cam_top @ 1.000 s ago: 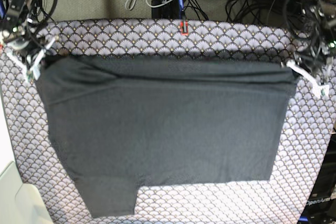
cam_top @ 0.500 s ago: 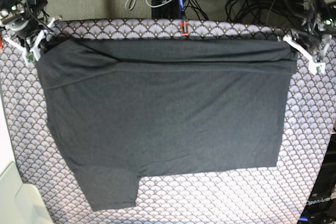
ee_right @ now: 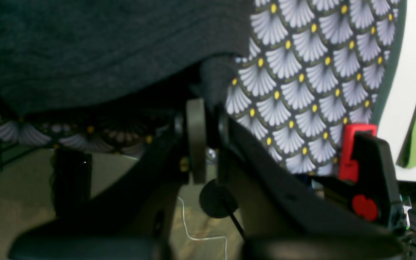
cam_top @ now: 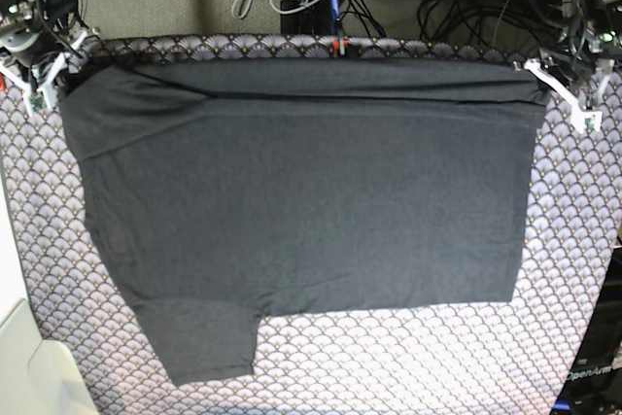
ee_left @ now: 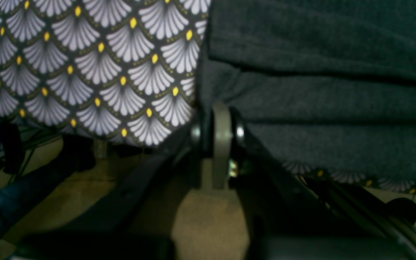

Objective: Fold the T-shirt properly
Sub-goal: 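Pull the folded edge back toward the arms with both grippers, then smooth the shirt flat and release the edge with both grippers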

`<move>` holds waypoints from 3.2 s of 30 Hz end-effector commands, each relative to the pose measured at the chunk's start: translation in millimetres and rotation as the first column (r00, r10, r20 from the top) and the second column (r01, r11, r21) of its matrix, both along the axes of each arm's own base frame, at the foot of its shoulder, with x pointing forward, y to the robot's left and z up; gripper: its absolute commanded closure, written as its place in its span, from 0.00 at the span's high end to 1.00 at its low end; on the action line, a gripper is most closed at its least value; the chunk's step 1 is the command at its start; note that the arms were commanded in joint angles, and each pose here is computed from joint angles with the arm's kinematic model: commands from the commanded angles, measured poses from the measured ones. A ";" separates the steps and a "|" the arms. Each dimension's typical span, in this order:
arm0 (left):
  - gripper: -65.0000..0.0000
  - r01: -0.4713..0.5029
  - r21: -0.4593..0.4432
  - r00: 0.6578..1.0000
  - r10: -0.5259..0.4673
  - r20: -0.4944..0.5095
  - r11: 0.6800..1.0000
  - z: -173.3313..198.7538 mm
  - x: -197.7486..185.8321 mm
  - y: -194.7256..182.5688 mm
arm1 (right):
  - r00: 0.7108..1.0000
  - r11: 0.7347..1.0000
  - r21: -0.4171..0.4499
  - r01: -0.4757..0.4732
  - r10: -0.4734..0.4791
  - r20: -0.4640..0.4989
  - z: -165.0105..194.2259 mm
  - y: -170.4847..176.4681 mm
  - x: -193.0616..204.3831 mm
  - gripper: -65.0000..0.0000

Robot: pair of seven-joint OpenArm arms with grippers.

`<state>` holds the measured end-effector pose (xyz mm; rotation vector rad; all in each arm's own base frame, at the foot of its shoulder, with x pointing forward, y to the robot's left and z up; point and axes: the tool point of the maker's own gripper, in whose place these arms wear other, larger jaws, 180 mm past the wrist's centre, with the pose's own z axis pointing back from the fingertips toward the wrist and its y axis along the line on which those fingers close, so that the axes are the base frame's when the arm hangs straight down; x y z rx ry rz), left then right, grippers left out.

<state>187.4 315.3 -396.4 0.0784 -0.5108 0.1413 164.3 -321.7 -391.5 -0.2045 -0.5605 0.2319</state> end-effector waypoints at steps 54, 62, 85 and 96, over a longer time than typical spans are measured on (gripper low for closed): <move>0.01 0.112 0.051 0.991 -0.108 -0.072 0.992 34.3 37.5 8.1 | 0.989 0.975 -0.167 -0.145 0.138 -0.054 38.0 -6.1 52.7 0.00; 0.01 0.112 0.050 0.991 -0.108 -0.077 0.992 33.1 36.8 8.5 | 0.987 0.970 -0.187 -0.159 0.157 -0.022 50.0 0.1 58.8 0.00; 0.01 0.148 0.041 0.978 -0.140 -0.154 0.988 9.6 13.9 7.9 | 0.972 0.987 -0.098 -0.129 0.106 -0.208 -5.5 -3.4 0.3 0.00; 0.23 0.191 0.027 0.966 -0.183 -0.182 0.981 1.7 9.7 -4.2 | 0.968 0.989 -0.089 -0.122 0.099 -0.230 -11.9 -4.8 -6.6 0.00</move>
